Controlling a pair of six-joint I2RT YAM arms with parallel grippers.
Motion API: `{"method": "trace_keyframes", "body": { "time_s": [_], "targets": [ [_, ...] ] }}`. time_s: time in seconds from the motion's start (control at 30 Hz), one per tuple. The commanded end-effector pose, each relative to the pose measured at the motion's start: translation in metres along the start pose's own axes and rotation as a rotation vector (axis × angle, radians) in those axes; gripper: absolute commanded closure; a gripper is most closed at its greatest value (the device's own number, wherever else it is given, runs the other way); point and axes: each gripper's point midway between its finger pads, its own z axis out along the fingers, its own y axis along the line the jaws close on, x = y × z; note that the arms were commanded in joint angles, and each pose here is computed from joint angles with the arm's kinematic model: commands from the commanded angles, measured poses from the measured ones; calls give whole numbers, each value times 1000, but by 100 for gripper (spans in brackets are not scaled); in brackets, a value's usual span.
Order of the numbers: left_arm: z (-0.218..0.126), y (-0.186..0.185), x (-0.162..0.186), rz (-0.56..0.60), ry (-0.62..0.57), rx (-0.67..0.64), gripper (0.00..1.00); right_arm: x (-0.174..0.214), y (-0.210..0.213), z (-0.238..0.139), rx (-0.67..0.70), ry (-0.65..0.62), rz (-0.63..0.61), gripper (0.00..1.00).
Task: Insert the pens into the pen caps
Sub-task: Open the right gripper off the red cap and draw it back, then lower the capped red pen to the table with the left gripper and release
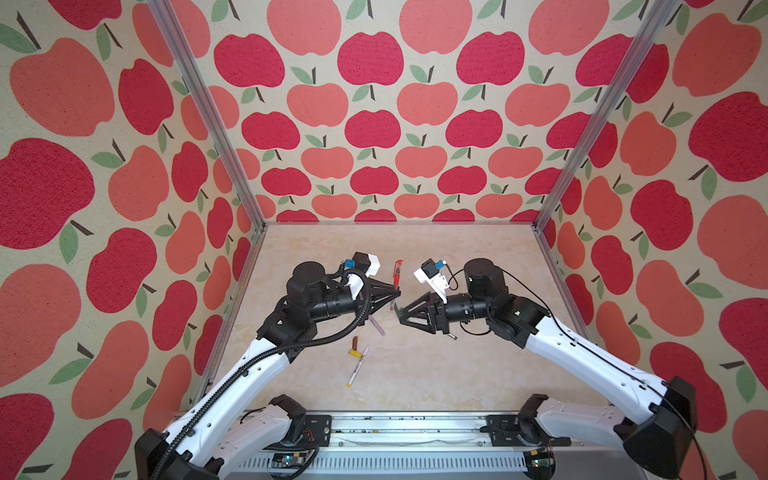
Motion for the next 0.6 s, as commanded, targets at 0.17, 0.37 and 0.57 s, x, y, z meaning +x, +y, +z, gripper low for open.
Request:
{"method": "trace_keyframes", "body": {
  "time_s": [0.17,0.37,0.57],
  "targets": [
    [-16,23,12,-39,26,-195,100,-21,23,-31,5,-73,-54,52],
    [-39,61,31,-189,40,-458,100,-18,-25,-36,258,-107,-37,52],
    [-63,81,55,-311,68,-642,100,-12,-67,-45,473,-115,-20,54]
  ]
}}
